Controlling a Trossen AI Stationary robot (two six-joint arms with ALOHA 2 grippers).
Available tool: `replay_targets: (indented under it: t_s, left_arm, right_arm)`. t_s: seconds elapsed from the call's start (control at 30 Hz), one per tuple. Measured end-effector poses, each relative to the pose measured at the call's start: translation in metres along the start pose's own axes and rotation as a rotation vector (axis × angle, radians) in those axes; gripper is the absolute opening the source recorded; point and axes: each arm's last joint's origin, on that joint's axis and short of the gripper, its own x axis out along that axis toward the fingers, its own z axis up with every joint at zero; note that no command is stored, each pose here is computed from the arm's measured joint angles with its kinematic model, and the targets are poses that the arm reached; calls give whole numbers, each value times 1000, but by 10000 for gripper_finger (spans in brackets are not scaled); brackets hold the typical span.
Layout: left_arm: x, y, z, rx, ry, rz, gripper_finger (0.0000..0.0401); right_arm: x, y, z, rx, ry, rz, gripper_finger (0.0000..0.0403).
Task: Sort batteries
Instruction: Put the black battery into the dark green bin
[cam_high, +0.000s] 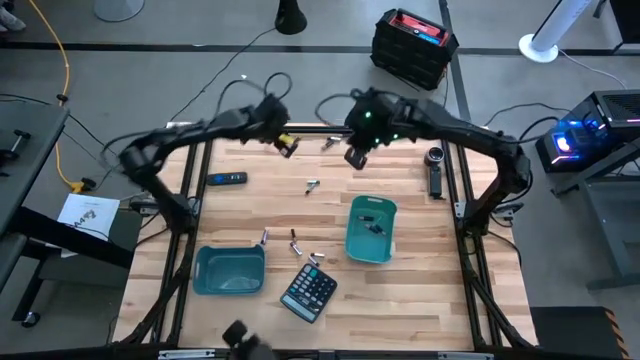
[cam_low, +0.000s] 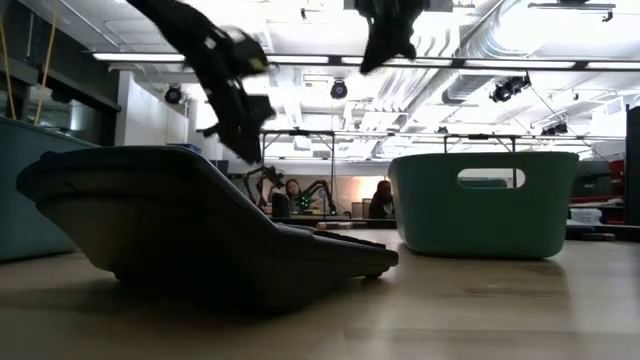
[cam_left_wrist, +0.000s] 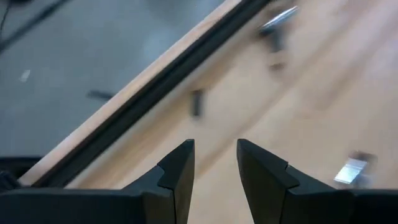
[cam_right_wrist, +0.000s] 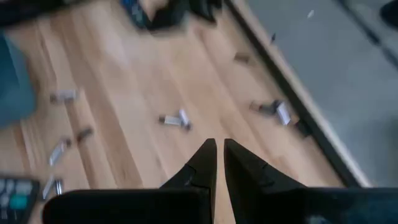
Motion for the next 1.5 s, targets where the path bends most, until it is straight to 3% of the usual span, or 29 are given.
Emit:
replay_targets:
  t_s: [0.13, 0.4, 0.87, 0.97, 1.1, 1.23, 1.3, 1.4, 1.5]
  left_arm:
    - [44, 13, 21, -8, 134, 40, 116]
    - [99, 13, 40, -37, 256, -49, 116]
    - [152, 7, 21, -36, 377, -3, 115]
    - [151, 9, 20, -38, 392, -32, 96]
    - [141, 8, 22, -7, 398, -53, 23]
    - [116, 0, 25, 30, 408, -82, 17]
    - [94, -5, 38, 64, 319, -104, 10]
    - [52, -21, 51, 135, 197, -234, 8]
    - [23, -58, 45, 262, 124, -392, 8]
  right_arm:
    - [-27, -2, 14, 15, -78, -36, 25]
    - [-44, -2, 19, 97, -100, -42, 25]
    - [-45, 16, 16, 100, -86, -9, 24]
    - [-45, 20, 15, 95, -86, -2, 24]
    - [-45, 24, 15, 72, -86, 4, 24]
    - [-46, 23, 15, 46, -88, -21, 24]
    - [-46, 21, 14, 37, -83, -26, 24]
    - [-54, 16, 11, 39, -81, -34, 24]
    - [-74, 10, 7, 38, -112, -48, 24]
